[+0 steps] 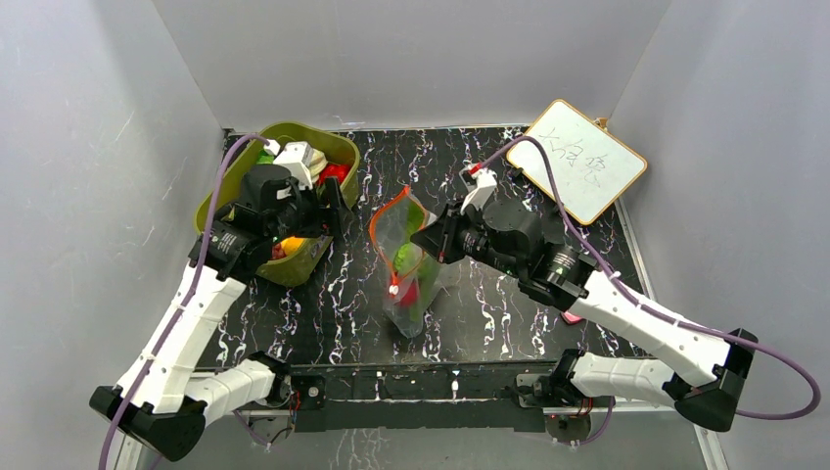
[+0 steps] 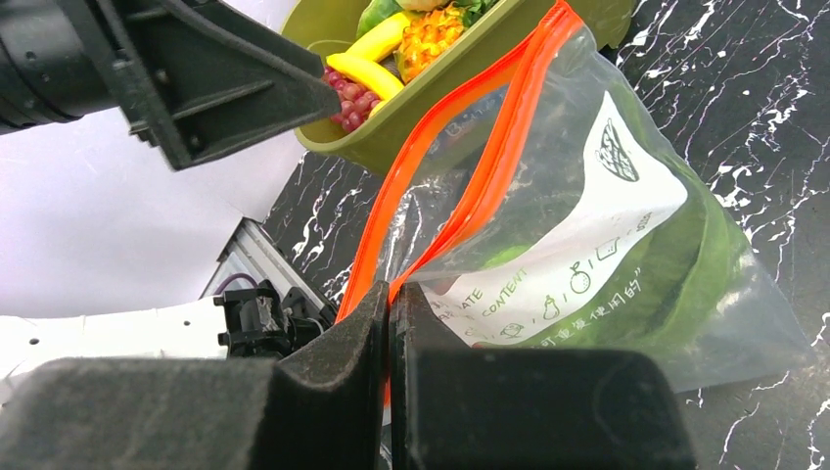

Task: Place the food in the zip-top bag and seal the zipper
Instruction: Pick up the fake fruit from the zipper food storage bag.

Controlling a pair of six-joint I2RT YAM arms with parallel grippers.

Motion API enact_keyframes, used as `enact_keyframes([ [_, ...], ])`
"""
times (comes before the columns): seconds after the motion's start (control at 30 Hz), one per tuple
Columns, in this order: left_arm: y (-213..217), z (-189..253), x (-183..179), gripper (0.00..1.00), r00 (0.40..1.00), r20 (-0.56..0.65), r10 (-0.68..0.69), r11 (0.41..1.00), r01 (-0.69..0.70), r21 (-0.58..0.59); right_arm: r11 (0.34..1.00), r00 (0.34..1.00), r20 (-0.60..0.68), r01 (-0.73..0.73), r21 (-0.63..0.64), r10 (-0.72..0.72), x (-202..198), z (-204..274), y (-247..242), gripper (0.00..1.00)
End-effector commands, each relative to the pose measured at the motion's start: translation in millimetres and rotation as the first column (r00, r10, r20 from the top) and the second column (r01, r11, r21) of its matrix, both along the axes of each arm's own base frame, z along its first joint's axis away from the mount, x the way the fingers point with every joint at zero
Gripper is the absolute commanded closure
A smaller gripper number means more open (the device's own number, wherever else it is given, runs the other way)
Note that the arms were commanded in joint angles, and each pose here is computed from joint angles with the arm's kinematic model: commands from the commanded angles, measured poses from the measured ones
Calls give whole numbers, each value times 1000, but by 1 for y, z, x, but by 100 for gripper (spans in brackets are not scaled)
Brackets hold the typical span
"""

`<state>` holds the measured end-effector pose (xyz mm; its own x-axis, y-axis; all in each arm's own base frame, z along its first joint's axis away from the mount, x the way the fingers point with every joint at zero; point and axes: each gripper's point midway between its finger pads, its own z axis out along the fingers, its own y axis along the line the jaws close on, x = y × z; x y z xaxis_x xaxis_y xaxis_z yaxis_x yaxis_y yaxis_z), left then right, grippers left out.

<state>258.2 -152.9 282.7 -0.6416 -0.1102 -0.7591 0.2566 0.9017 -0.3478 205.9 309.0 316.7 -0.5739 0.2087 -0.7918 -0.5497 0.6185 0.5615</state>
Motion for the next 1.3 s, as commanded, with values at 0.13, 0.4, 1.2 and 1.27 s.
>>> enact_keyframes([
  [0.13,81,-11,24,17,965,121,233,886,-262,383,996,996,79,31,88,-38,-2,35,-13,100],
  [0.4,125,-10,56,30,927,176,332,820,-376,432,995,996,89,20,97,-28,-7,36,-17,100],
  [1.2,190,-131,58,44,845,-224,485,827,-360,432,998,988,149,32,58,-40,-2,42,-20,100],
  [1.27,194,-133,54,44,831,-236,504,813,-365,454,998,988,149,35,58,-43,-2,40,-21,100],
])
